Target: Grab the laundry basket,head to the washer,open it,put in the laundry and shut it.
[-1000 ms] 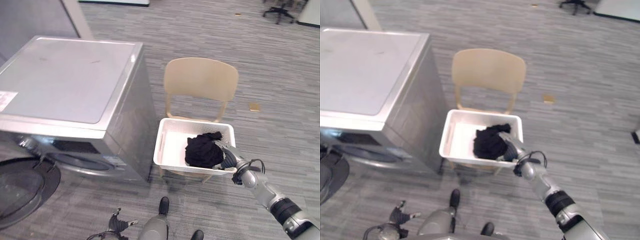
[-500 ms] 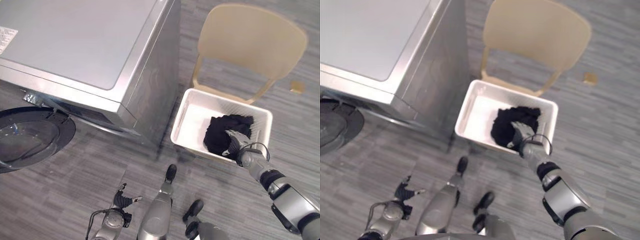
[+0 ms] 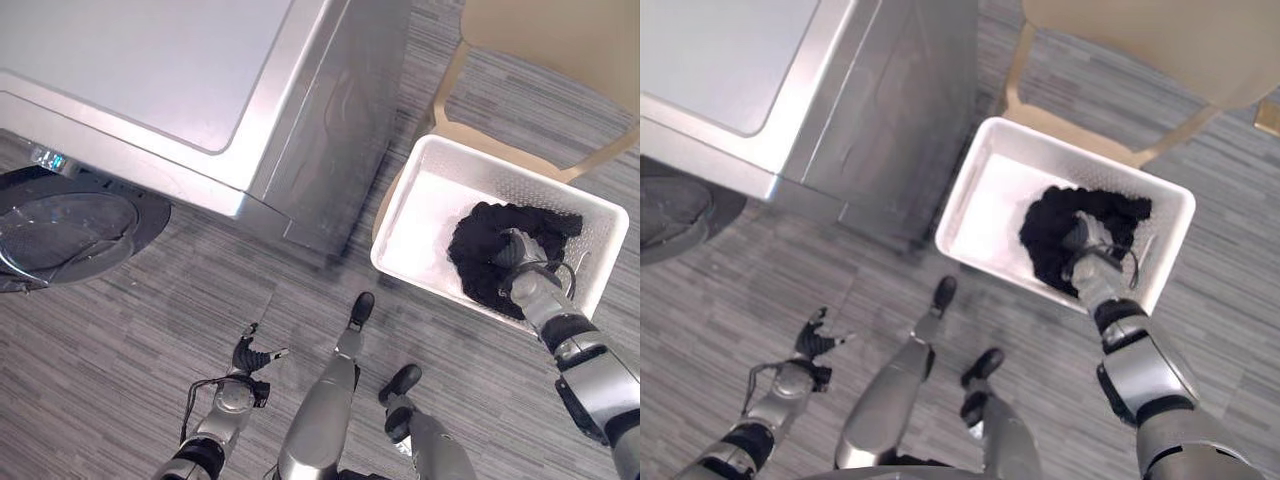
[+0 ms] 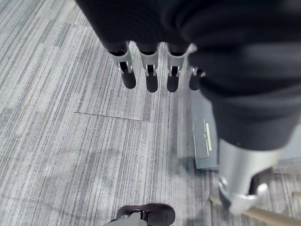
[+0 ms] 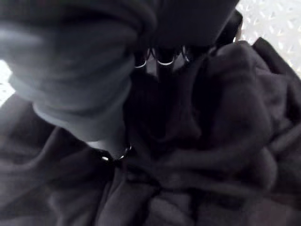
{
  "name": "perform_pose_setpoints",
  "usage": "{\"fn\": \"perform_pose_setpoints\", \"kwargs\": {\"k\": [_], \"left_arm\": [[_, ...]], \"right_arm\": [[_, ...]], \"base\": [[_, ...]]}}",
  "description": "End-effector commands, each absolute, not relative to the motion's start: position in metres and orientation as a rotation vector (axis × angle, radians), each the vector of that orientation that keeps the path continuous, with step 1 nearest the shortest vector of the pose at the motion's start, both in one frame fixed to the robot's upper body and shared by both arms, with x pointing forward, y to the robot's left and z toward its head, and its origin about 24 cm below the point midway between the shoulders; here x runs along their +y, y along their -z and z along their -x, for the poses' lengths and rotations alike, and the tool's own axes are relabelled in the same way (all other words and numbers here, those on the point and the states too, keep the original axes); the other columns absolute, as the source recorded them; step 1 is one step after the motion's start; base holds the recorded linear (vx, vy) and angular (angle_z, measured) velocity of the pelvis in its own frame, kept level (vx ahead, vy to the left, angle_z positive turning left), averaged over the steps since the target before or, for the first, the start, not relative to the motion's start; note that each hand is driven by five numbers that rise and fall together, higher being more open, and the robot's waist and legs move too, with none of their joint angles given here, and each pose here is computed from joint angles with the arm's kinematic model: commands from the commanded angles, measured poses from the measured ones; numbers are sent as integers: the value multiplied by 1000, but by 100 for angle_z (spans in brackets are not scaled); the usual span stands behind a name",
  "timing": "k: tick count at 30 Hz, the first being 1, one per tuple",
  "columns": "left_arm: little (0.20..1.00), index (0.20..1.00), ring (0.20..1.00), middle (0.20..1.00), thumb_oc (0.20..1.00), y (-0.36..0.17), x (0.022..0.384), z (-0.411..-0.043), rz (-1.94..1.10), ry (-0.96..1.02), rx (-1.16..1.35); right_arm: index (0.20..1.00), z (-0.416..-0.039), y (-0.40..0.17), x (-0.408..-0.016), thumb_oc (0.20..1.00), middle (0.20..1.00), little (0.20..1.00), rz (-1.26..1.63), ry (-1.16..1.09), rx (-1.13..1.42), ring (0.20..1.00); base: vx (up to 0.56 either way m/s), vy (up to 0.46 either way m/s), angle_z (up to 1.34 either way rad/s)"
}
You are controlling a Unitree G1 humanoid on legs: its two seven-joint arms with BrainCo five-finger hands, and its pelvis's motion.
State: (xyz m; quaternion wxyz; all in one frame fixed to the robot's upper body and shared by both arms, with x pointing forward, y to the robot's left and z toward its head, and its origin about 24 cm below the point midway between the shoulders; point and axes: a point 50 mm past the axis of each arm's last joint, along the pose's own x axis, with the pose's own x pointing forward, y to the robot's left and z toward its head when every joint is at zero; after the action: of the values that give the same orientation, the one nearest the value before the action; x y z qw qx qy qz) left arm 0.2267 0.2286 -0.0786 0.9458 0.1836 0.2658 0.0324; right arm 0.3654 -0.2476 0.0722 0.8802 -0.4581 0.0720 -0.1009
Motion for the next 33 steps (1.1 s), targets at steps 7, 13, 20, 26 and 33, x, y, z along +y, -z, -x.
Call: {"fn": "perform_pose_setpoints", "kwargs": {"k": [7, 13, 20, 26, 33], "left_arm": [[1000, 1000, 1000, 1000, 1000, 95, 227, -196, -304, -104, 621], [1000, 1000, 1000, 1000, 1000, 101, 237, -176, -295, -137, 674], [1000, 1000, 1000, 1000, 1000, 91, 240, -182, -310, -130, 621], [1000, 1000, 1000, 1000, 1000, 64, 226, -199, -220, -117, 452], [1000, 1000, 1000, 1000, 1000, 16, 190, -227, -281, 92, 192]], "right_arm": [[200, -343, -88, -202, 200, 200, 200, 623, 57, -118, 200], [200, -311, -114, -164, 200, 200, 200, 384, -133, -322, 200], [200, -283, -131, -159, 200, 200, 200, 251, -211, -434, 200], [200, -284, -139, -140, 200, 200, 200, 213, -285, -471, 200], [200, -284, -134, -138, 200, 200, 200, 204, -317, -434, 200]], "base": [[19, 70, -19], [48, 79, -28], [-101, -35, 2], [-389, -229, 55], [-299, -15, 85]]}}
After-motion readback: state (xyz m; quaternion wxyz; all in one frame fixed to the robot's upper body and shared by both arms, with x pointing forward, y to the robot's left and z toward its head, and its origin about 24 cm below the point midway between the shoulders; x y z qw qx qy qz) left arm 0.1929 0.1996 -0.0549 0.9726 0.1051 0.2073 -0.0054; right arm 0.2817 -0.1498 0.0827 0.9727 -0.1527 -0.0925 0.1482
